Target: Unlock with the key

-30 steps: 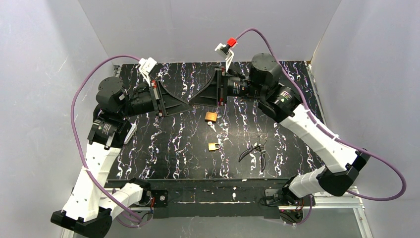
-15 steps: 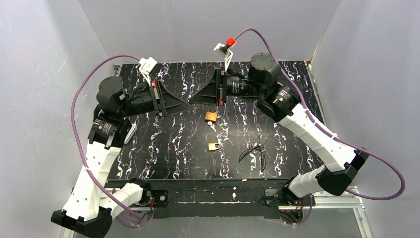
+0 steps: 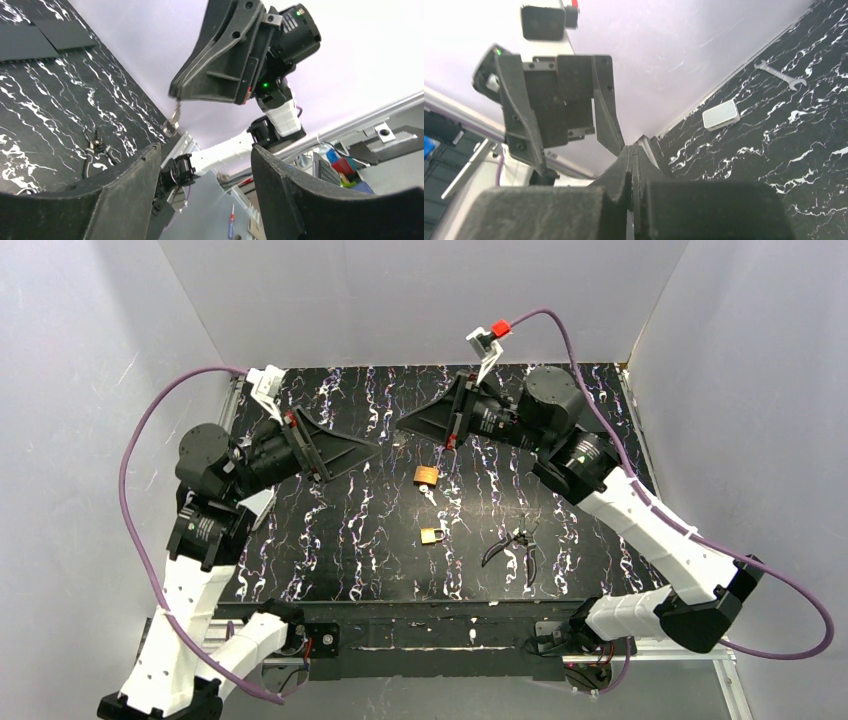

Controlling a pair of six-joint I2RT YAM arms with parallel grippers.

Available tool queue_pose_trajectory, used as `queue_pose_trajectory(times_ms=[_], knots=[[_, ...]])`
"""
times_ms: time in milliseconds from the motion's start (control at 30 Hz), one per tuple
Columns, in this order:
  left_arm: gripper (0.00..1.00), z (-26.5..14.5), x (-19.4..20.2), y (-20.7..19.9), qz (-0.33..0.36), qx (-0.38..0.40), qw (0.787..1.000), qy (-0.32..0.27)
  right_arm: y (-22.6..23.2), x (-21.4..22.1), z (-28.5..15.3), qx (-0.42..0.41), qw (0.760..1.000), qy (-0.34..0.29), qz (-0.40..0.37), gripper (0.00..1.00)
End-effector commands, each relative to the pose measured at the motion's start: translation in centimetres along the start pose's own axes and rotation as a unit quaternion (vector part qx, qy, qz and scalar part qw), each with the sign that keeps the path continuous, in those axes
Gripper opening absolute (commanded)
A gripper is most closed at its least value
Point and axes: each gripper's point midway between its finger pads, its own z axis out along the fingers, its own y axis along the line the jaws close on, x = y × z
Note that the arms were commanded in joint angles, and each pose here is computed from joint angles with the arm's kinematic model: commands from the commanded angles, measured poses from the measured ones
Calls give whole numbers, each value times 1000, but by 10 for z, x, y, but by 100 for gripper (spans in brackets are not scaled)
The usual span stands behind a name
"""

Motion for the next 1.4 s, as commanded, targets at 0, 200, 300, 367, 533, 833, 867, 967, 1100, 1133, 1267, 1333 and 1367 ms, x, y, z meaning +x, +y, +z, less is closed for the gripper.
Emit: queue_pose_trajectory(times_ms=[0, 200, 300, 367, 533, 833, 867, 967, 1100, 1133, 1267, 1333, 1367], knots=[[64, 1, -20, -1, -1, 9, 997, -77, 19, -47, -11, -7, 994, -108, 5, 1], [64, 6, -22, 7, -4, 8, 997, -78, 18, -54, -10, 0, 992, -125, 21, 1], [66, 10, -25, 3, 8, 15, 997, -71, 17, -56, -8, 0, 992, -127, 27, 1], [66, 14, -26, 6, 7, 13, 997, -69, 16, -56, -7, 2, 991, -127, 32, 1], [65, 22, -24, 5, 10, 16, 998, -66, 13, -58, -3, 6, 991, -128, 45, 1], [57, 29, -26, 3, 11, 18, 997, -73, 11, -52, 3, 2, 992, -117, 56, 1], [56, 30, -26, 3, 11, 17, 997, -73, 11, -51, 3, 1, 992, -115, 57, 1], [51, 32, -25, 3, 10, 18, 997, -70, 11, -50, 5, -2, 992, -112, 58, 1], [47, 36, -25, 4, 11, 18, 997, -70, 11, -50, 5, -2, 992, -112, 58, 1], [46, 37, -25, 4, 11, 18, 997, -70, 12, -50, 5, -3, 992, -112, 58, 1], [42, 39, -26, 2, 12, 19, 997, -74, 11, -49, 5, -1, 992, -111, 57, 1], [38, 40, -26, 2, 12, 20, 997, -74, 10, -48, 5, 0, 992, -111, 57, 1], [35, 40, -27, 1, 12, 21, 997, -76, 10, -48, 4, 0, 992, -111, 57, 1]])
